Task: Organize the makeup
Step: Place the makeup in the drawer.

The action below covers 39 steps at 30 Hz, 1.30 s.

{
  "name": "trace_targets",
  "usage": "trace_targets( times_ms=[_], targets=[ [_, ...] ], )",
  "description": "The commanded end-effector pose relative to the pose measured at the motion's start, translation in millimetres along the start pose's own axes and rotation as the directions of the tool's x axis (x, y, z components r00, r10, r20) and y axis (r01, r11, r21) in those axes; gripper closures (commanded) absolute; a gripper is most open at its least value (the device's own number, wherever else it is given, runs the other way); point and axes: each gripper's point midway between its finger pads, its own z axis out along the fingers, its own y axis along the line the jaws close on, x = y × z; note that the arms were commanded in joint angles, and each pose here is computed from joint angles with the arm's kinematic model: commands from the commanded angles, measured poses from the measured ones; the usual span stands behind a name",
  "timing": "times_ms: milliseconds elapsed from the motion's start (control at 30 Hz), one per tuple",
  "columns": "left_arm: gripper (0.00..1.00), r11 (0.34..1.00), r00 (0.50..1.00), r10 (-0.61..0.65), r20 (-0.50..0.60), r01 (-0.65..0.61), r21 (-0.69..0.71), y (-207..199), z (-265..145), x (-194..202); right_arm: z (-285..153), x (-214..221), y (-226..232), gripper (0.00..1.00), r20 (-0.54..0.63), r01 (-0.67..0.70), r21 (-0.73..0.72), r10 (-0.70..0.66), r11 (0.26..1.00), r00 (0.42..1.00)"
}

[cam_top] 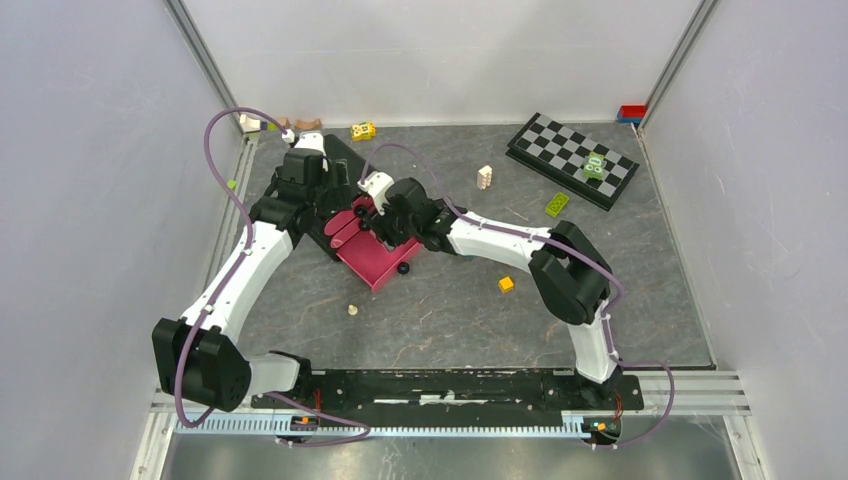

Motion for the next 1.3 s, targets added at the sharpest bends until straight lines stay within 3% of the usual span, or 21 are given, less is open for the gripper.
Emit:
trace_targets(
  times_ms=[0, 200, 300, 400, 667, 767, 800, 900, 967, 1267],
  targets=[
    [0.06, 0.998, 0.978, 0.059, -0.201, -0.066, -0.024, 8, 5, 57, 10, -32, -14, 0.6, 0.108, -0.011, 0.075, 0.003, 0.997, 0.994],
    [0.06, 0.997, 0.978, 0.062, -0.199, -0.069, -0.028, 9, 5, 57, 31, -27, -14, 0.55, 0.119, -0.04, 0.085, 0.029, 0.996, 0.992],
    [0.06, 0.998, 0.98, 0.056, -0.193, -0.059, -0.009, 5, 2, 54, 37, -26, -11, 0.27, 0.129, -0.04, 0.072, 0.03, 0.997, 0.991],
    [0.06, 0.997, 0.976, 0.065, -0.21, -0.072, -0.029, 8, 6, 58, 31, -34, -15, 0.16, 0.144, -0.041, 0.088, 0.028, 0.995, 0.989],
    [0.06, 0.997, 0.978, 0.062, -0.199, -0.07, -0.031, 9, 5, 56, -14, -45, -21, 0.1, 0.213, -0.064, 0.11, 0.039, 0.992, 0.976],
    [0.06, 0.998, 0.978, 0.059, -0.198, -0.065, -0.024, 7, 4, 56, -33, -39, -29, 0.16, 0.224, -0.084, 0.147, 0.049, 0.986, 0.973],
    [0.06, 0.998, 0.978, 0.059, -0.199, -0.065, -0.024, 8, 4, 56, -36, -33, -31, 0.21, 0.216, -0.086, 0.162, 0.05, 0.983, 0.975],
    [0.07, 0.998, 0.978, 0.057, -0.2, -0.062, -0.017, 6, 5, 56, -42, -19, -40, 0.51, 0.193, -0.101, 0.206, 0.061, 0.973, 0.979],
    [0.07, 0.998, 0.978, 0.057, -0.199, -0.061, -0.015, 6, 5, 56, -41, -9, -43, 0.6, 0.171, -0.115, 0.209, 0.079, 0.971, 0.982],
    [0.08, 0.998, 0.978, 0.057, -0.201, -0.061, -0.013, 5, 5, 57, -15, 2, -41, 0.64, 0.119, -0.151, 0.139, 0.135, 0.979, 0.984]
  ],
)
